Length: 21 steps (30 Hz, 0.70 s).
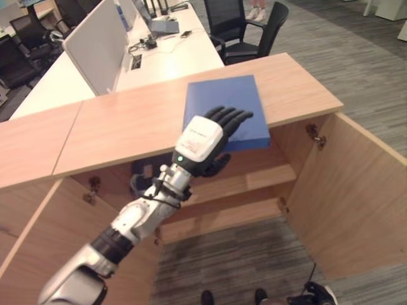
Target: Put the empty folder in the office cabinet
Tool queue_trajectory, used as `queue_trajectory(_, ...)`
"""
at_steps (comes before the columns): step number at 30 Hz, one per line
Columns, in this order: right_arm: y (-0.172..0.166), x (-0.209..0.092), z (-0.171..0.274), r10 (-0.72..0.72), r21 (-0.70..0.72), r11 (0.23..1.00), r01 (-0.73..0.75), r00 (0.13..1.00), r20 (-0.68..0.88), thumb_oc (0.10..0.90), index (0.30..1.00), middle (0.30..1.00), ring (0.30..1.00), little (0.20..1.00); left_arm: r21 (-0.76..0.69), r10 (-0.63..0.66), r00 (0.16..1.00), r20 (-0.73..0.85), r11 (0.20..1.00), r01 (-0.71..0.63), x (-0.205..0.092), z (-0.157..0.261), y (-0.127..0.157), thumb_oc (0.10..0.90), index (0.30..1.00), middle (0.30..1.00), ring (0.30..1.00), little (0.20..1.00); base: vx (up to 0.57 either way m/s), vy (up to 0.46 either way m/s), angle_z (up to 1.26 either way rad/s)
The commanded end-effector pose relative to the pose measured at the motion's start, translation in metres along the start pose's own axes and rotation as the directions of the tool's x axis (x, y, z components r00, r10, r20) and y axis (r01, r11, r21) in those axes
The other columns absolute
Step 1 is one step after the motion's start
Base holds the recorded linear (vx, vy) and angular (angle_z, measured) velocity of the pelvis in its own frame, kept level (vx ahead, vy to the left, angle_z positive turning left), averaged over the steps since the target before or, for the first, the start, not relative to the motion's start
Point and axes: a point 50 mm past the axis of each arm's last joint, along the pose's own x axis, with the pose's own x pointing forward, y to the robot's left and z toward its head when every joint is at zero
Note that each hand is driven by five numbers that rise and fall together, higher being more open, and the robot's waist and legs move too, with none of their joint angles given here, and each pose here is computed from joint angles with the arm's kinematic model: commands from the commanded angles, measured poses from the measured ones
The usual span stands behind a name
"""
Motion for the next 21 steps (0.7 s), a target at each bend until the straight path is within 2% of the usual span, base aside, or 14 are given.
queue_trajectory(1,-0.005,0.004,0.022,-0.039,0.05,0.998,0.035,0.997,0.073,0.8,0.9,0.9,0.9,0.9,0.056,0.22,0.975,0.04,0.973,-0.222,0.038,-0.004,0.048,0.8,0.9,0.9,0.9,0.9,0.0,0.0,0.0)
queue_trajectory(13,-0.004,0.003,0.018,-0.041,0.052,0.998,0.038,0.998,0.055,0.8,0.9,0.9,0.9,0.9,0.052,0.184,0.983,0.002,0.982,-0.184,0.036,-0.008,0.038,0.8,0.9,0.9,0.9,0.9,0.0,0.001,-0.01)
queue_trajectory(21,-0.003,0.003,0.016,-0.03,0.044,0.999,0.027,0.998,0.055,0.8,0.9,0.9,0.9,0.9,0.106,0.17,0.985,-0.032,0.98,-0.166,0.043,-0.017,0.035,0.8,0.9,0.9,0.9,0.9,0.0,0.0,-0.03)
